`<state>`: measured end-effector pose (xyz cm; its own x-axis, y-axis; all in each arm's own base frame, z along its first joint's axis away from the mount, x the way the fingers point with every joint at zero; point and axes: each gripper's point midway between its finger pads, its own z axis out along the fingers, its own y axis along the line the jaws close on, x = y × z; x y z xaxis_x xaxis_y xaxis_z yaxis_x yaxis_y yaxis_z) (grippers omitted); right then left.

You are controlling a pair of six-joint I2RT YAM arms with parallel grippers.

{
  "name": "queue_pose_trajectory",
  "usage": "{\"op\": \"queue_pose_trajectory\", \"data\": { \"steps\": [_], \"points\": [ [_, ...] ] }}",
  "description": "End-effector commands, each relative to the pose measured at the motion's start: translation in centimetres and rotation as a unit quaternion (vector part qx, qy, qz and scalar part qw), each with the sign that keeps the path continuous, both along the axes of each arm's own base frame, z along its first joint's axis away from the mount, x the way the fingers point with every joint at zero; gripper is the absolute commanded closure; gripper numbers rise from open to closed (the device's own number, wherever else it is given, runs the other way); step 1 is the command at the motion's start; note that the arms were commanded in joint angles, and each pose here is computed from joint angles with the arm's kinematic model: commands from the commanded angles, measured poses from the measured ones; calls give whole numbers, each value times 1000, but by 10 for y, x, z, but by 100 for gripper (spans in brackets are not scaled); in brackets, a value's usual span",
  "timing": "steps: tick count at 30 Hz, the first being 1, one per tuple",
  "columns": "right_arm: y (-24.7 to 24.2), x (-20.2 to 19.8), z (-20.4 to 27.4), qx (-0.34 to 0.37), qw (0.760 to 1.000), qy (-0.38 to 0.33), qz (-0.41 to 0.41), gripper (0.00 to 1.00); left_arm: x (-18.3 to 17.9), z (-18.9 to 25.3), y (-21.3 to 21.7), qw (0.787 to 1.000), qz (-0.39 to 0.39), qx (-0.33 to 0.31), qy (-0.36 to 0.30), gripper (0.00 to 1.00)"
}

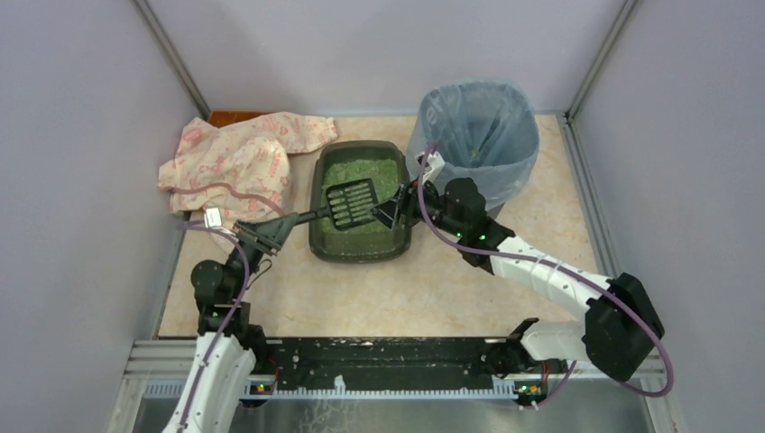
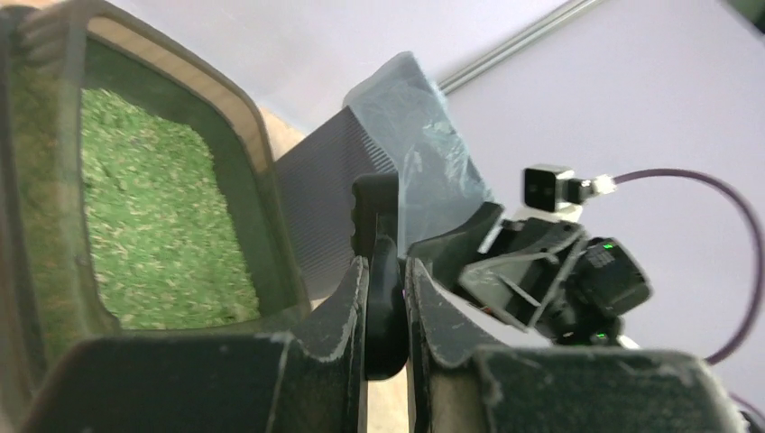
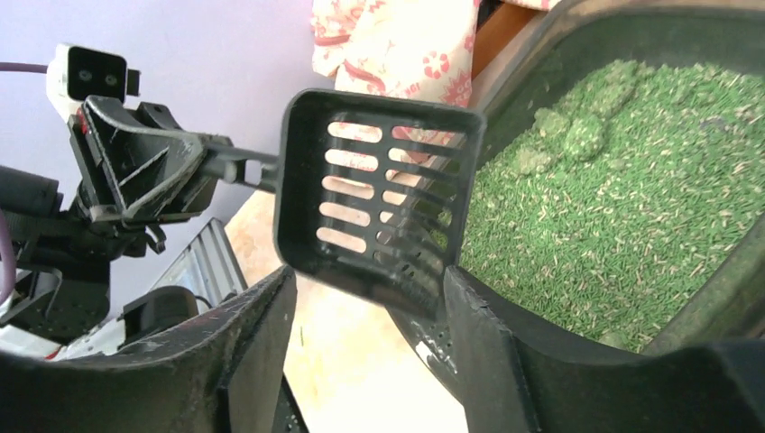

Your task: Clean the litter box

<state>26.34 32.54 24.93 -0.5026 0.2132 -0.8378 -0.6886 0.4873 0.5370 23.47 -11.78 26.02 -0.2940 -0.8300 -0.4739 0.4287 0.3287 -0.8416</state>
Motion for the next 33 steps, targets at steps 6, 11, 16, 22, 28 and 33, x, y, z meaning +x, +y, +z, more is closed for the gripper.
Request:
{"op": "queue_pose_trajectory", "data": {
  "steps": [6, 11, 16, 22, 28, 33],
  "points": [
    [-24, -6, 53, 18, 996, -76, -32, 34, 43, 27, 16, 991, 67, 111, 14, 100],
    [-32, -17, 39, 16, 997, -70, -29, 34, 86, 22, 18, 979, 65, 185, 65, 100],
    [-35, -22, 21, 9, 998, -57, -27, 34, 126, 31, 16, 966, 48, 238, 88, 100],
    [-38, -21, 13, -7, 998, -60, -31, 34, 167, 35, 17, 934, 74, 333, 107, 100],
    [-39, -20, 11, -15, 997, -65, -33, 34, 187, 38, -25, 885, 88, 448, 91, 100],
    [-42, -21, 6, -17, 997, -64, -36, 35, 197, 33, -49, 839, 106, 525, 91, 100]
  ]
}}
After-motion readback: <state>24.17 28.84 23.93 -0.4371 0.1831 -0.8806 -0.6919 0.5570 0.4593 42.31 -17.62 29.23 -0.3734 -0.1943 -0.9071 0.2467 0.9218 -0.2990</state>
